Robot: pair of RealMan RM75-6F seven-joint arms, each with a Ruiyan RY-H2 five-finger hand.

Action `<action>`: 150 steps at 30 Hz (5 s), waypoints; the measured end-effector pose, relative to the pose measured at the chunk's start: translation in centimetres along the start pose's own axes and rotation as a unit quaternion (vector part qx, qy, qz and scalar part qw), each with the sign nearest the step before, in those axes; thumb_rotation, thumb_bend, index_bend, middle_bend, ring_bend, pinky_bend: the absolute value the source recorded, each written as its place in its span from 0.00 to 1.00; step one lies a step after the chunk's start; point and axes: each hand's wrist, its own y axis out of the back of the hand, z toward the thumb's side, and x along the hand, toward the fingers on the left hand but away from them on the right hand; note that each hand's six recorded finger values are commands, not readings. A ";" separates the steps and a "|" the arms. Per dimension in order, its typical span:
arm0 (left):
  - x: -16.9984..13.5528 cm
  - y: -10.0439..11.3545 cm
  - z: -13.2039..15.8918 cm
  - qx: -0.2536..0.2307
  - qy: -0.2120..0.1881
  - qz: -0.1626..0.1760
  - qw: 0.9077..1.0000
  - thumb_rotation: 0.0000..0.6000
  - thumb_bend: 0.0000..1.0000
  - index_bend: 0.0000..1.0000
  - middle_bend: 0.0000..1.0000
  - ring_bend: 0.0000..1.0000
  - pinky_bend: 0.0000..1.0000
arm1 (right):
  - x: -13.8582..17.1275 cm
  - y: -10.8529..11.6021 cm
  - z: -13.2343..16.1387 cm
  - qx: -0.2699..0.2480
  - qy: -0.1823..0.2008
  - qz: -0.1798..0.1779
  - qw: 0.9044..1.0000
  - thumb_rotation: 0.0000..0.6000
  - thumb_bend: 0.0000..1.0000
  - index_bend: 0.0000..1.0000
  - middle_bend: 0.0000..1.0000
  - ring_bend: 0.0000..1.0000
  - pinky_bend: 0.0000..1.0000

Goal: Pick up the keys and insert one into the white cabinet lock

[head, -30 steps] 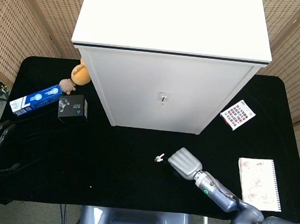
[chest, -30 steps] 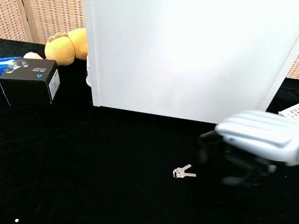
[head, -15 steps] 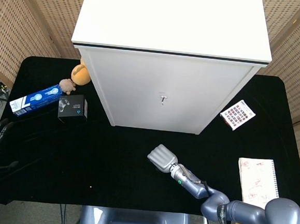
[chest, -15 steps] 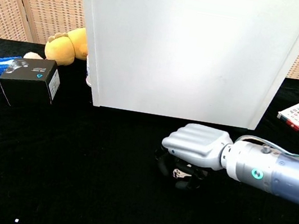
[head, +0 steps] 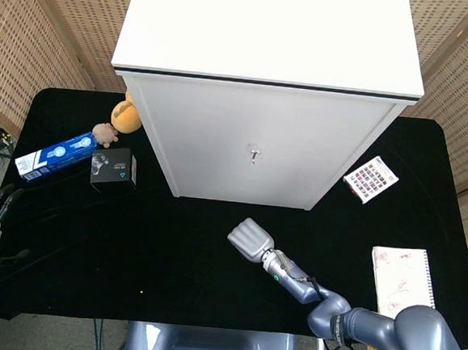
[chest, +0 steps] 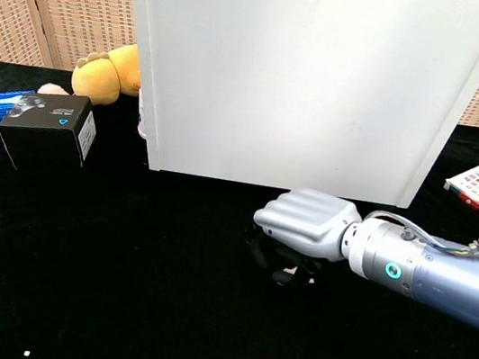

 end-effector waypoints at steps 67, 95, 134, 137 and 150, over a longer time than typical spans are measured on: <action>-0.2 0.3 0.1 -0.008 -0.004 0.000 1.000 1.00 0.00 0.00 0.00 0.00 0.00 | 1.8 2.1 -0.2 0.062 0.013 -0.024 0.998 1.00 0.61 0.67 0.89 0.94 1.00; -1.0 0.7 0.7 -0.019 -0.022 0.000 1.000 1.00 0.00 0.00 0.00 0.00 0.00 | 11.1 16.2 -2.2 0.311 0.085 -0.261 0.910 1.00 0.61 0.72 0.89 0.94 1.00; -0.9 0.9 0.4 -0.017 -0.014 0.005 1.000 1.00 0.00 0.00 0.00 0.00 0.00 | 9.6 25.9 -4.1 0.376 -0.003 -0.348 0.859 1.00 0.59 0.72 0.89 0.94 1.00; -0.9 0.8 0.4 -0.017 -0.014 0.005 1.000 1.00 0.00 0.00 0.00 0.00 0.00 | 9.5 25.9 -4.2 0.375 -0.007 -0.349 0.859 1.00 0.59 0.72 0.89 0.94 1.00; -0.9 0.9 0.4 -0.017 -0.013 0.007 1.000 1.00 0.00 0.00 0.00 0.00 0.00 | 9.4 26.0 -4.5 0.377 -0.019 -0.347 0.859 1.00 0.58 0.72 0.88 0.94 1.00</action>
